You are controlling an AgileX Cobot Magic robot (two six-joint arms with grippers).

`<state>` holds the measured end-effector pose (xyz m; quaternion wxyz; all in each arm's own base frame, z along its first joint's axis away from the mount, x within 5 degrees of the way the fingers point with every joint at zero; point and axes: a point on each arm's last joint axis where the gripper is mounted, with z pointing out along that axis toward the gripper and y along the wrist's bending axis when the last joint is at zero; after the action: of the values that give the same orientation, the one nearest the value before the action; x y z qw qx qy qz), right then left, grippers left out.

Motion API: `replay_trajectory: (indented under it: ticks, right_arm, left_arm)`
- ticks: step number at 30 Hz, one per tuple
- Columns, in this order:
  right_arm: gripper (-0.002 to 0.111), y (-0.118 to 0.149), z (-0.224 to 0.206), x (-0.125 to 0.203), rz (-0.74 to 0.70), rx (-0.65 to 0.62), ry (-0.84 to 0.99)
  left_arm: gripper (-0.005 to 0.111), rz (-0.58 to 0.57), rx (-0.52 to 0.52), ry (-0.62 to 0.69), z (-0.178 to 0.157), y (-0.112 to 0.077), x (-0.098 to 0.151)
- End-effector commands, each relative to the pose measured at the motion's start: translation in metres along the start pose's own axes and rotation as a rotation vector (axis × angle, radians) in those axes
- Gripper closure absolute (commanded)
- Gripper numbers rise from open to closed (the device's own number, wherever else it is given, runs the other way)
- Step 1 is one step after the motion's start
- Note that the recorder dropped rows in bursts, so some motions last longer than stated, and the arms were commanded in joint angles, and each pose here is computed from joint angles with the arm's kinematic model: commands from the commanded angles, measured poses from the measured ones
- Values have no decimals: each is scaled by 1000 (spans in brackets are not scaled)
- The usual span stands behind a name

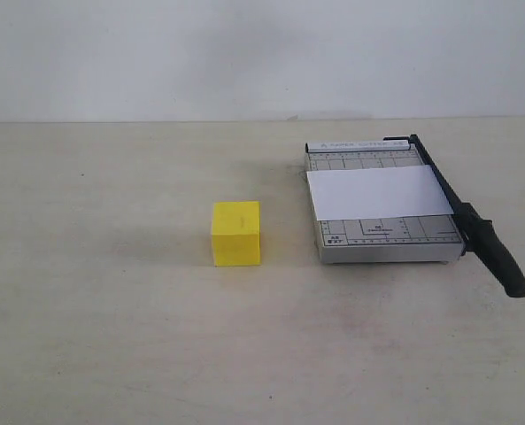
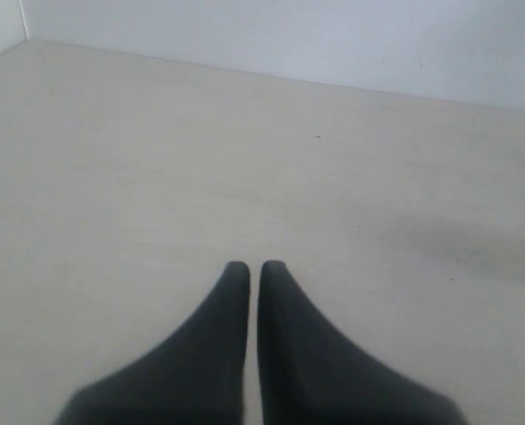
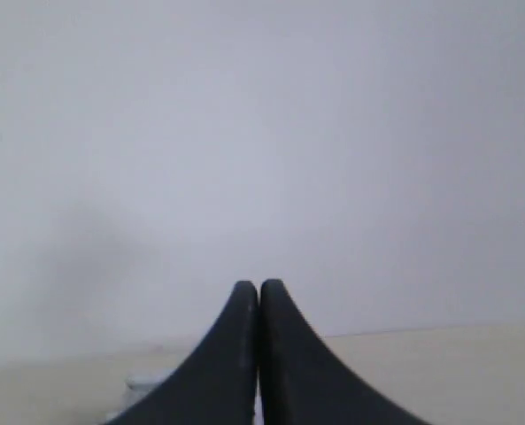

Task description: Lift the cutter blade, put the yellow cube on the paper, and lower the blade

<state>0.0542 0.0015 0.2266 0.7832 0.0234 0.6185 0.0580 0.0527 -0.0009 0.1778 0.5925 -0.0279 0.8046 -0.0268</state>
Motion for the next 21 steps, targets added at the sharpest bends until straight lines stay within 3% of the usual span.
replay_trajectory:
  ticks: [1, 4, 6, 10, 11, 13, 16, 17, 18, 21]
  right_arm:
    - [109, -1, 0, 6, 458, 29, 58]
    - [109, 0, -2, 16, 513, 44, 173]
    - [109, 0, -1, 12, 506, 39, 132]
    - [109, -6, -2, -33, 445, -2, -355]
    - [109, -4, 3, -47, 369, 3, -364]
    - [109, 2, 32, -58, 87, 37, -123]
    - [109, 5, 85, -37, -277, -8, 331]
    - [109, 6, 97, -31, -329, -32, 423]
    - [109, 6, 111, -27, -323, -41, 490]
    - [109, 7, 144, -16, -101, 3, 628]
  left_arm:
    - [102, -17, 2, -25, -1, 0, -3]
    - [102, -17, 2, -25, -1, 0, -3]
    - [102, -17, 2, -25, -1, 0, -3]
    - [102, -17, 2, -25, -1, 0, -3]
    - [102, -17, 2, -25, -1, 0, -3]
    - [102, -17, 2, -25, -1, 0, -3]
    - [102, -17, 2, -25, -1, 0, -3]
    - [102, -17, 2, -25, -1, 0, -3]
    - [102, -17, 2, -25, -1, 0, -3]
    - [102, -17, 2, -25, -1, 0, -3]
